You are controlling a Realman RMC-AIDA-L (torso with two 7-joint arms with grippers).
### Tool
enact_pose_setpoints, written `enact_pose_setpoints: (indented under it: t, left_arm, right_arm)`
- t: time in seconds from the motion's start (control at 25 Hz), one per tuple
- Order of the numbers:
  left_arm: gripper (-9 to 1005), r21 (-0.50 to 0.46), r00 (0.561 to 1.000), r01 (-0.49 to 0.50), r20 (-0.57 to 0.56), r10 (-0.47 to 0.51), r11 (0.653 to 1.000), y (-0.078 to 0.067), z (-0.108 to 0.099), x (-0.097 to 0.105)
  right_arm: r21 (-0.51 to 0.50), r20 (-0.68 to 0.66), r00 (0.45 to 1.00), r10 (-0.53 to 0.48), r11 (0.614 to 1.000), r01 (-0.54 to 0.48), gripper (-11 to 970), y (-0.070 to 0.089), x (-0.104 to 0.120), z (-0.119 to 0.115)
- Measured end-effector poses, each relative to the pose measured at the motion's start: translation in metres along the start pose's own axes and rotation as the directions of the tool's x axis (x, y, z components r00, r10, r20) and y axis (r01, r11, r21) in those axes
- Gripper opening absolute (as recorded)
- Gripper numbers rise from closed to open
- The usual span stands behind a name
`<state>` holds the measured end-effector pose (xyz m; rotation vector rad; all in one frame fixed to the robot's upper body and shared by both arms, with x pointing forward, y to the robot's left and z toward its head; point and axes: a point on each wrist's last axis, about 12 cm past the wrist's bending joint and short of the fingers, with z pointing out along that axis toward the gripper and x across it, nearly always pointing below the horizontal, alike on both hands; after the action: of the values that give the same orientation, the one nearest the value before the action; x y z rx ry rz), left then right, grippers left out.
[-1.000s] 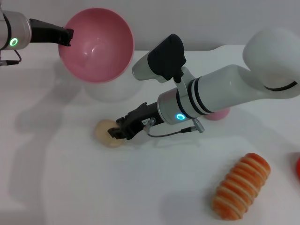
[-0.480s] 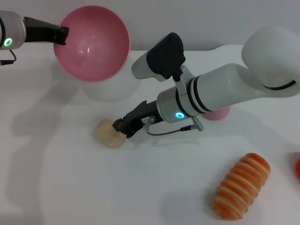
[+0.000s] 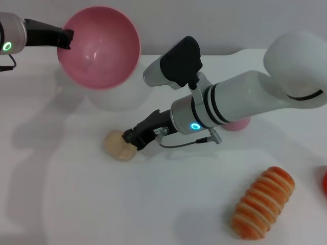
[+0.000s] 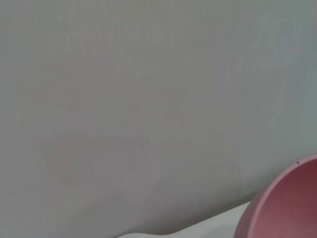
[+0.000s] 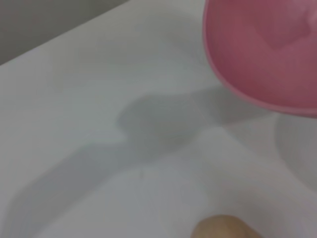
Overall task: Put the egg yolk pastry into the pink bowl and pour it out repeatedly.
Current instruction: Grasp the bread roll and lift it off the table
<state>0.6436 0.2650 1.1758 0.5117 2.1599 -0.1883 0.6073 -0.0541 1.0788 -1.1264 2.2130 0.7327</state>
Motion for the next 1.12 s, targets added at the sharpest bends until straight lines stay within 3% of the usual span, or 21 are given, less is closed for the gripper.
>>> enact_pose_setpoints:
  t: [0.64, 1.12]
  left_arm:
    - [92, 0.008, 0.999, 0.023, -0.027, -0.022, 1.000, 0.001, 0.003, 0.007]
    - [93, 0.039, 0.995, 0.069, -0.072, -0.066, 0.997, -0.006, 0.011, 0.016]
  right_arm:
    - [-0.076, 0.048, 0.997, -0.061, 0.995, 0.065, 23, 0.017, 0.008, -0.006]
    - [-0.132, 0.179, 0.971, -0.161, 0.974, 0.186, 42, 0.015, 0.008, -0.070]
